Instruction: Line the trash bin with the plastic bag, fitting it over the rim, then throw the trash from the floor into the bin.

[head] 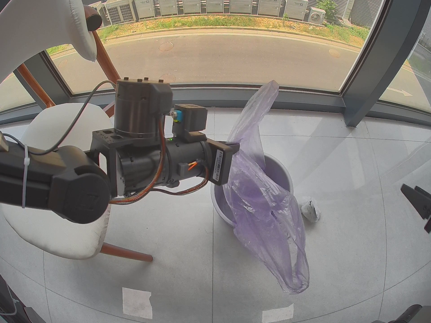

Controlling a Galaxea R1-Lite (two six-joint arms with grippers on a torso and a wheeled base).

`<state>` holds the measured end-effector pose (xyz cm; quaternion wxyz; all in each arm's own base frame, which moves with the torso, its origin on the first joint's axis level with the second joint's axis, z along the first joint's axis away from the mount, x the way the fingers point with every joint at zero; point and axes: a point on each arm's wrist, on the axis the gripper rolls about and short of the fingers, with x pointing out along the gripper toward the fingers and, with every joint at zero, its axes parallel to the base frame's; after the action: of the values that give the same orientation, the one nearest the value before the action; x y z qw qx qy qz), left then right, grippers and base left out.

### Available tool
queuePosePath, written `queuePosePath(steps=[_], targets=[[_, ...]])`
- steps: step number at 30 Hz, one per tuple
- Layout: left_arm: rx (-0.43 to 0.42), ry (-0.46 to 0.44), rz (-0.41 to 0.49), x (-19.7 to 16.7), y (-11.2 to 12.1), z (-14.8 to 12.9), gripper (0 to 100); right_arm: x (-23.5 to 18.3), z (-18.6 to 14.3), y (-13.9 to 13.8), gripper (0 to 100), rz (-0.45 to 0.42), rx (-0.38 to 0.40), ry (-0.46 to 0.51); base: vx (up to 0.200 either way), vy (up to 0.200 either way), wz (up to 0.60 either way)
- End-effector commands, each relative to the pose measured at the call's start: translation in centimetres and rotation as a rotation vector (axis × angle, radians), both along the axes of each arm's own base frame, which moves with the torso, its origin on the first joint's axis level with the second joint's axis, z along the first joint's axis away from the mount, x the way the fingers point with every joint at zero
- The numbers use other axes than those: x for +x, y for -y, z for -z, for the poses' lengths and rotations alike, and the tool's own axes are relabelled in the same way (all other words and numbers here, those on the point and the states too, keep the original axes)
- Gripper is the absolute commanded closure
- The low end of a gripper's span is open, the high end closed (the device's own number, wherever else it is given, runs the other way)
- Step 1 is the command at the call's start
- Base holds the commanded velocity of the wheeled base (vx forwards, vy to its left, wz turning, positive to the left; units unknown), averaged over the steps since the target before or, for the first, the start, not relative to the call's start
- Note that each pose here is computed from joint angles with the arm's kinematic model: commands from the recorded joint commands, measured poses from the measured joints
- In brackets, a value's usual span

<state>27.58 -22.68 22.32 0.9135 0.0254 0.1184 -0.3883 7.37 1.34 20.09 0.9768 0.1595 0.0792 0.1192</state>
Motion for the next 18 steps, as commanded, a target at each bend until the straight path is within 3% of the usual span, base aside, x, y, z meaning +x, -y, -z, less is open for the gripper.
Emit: queuePosePath(steps=[1,11,18], targets=[[0.194,0.123,0.105,-1.3,-3.9,1.3,100,17.6,1.8,-5.5,0,-0.219,0.133,-0.380,0.000,0.000,0.00],[0.347,0.328,0.304,-1.3,-3.6,1.9,100,25.9,7.5,-7.4,0,-0.218,0.135,-0.347,0.000,0.000,0.00],[0.328,0.339,0.400,-1.5,-3.6,2.3,100,29.9,9.9,-8.6,0,-0.231,0.153,-0.241,0.000,0.000,0.00]])
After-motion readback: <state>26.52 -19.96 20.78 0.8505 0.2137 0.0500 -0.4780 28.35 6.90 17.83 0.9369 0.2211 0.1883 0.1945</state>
